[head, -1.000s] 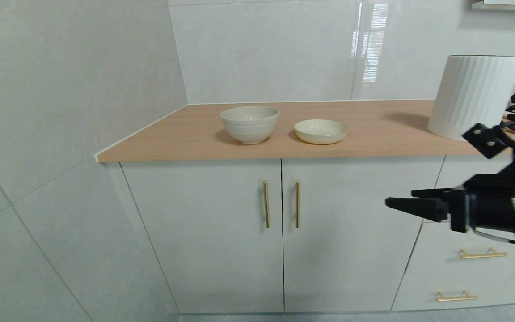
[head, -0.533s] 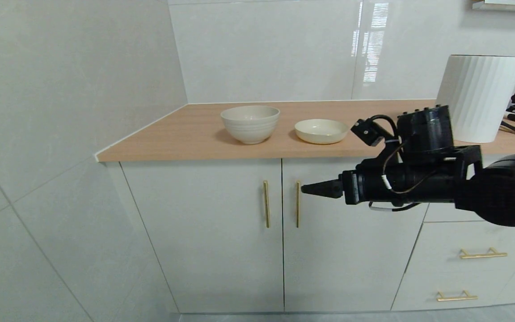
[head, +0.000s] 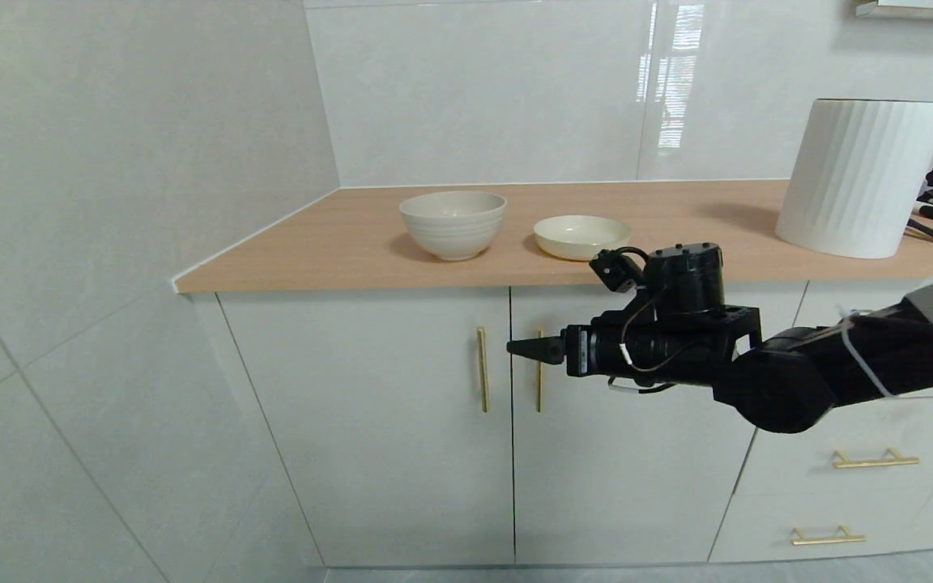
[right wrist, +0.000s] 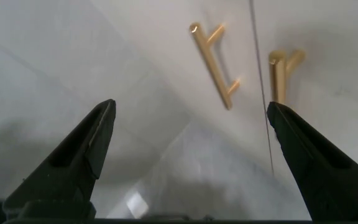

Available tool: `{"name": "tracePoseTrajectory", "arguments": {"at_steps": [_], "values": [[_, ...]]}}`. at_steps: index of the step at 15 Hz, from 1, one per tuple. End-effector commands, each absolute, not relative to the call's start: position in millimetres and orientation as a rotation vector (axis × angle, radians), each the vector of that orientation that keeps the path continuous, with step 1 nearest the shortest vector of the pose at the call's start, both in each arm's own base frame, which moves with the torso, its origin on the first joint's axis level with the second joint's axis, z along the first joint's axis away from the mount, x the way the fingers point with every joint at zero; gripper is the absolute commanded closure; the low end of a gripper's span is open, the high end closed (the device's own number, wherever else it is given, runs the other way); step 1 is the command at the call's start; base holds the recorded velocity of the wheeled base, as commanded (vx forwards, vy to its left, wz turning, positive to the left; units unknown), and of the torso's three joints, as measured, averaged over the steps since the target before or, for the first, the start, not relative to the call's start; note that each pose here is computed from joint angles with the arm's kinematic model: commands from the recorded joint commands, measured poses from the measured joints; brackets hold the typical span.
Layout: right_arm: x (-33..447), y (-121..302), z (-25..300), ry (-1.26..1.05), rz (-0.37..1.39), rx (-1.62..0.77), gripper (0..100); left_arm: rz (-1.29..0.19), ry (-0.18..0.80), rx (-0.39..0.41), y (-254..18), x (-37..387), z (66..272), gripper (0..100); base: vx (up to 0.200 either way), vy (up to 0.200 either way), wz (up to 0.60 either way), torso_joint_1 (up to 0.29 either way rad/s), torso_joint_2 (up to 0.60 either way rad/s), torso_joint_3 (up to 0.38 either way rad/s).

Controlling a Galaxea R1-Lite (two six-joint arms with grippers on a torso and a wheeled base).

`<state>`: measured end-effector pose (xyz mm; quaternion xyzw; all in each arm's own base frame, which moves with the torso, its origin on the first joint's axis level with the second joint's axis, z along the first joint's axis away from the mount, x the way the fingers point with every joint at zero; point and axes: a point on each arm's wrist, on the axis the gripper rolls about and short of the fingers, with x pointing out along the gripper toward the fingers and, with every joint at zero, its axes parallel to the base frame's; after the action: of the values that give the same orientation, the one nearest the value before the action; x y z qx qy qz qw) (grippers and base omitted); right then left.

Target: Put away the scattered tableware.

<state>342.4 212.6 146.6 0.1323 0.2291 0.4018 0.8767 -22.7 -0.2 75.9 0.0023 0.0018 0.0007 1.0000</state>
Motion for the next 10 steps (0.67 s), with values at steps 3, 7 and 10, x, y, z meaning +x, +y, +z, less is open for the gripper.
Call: {"name": "tracePoseTrajectory", "arguments": {"at_steps": [3, 7, 10], "values": [[363.9, 223.1, 116.5, 0.508, 0.763, 0.278, 0, 0.002, 0.003, 0.005, -0.2, -22.7, 75.8, 0, 0.0, 0.0, 0.0, 0.0, 0.0, 0.0], [373.9, 227.2, 106.5, 0.513, 0.743, 0.296, 0, 0.002, 0.003, 0.005, -0.2, -22.7, 75.8, 0, 0.0, 0.0, 0.0, 0.0, 0.0, 0.0], [379.8, 229.6, 101.4, 0.491, 0.734, 0.334, 0, 0.002, 0.003, 0.005, -0.2, -22.7, 75.8, 0, 0.0, 0.0, 0.0, 0.0, 0.0, 0.0]]}}
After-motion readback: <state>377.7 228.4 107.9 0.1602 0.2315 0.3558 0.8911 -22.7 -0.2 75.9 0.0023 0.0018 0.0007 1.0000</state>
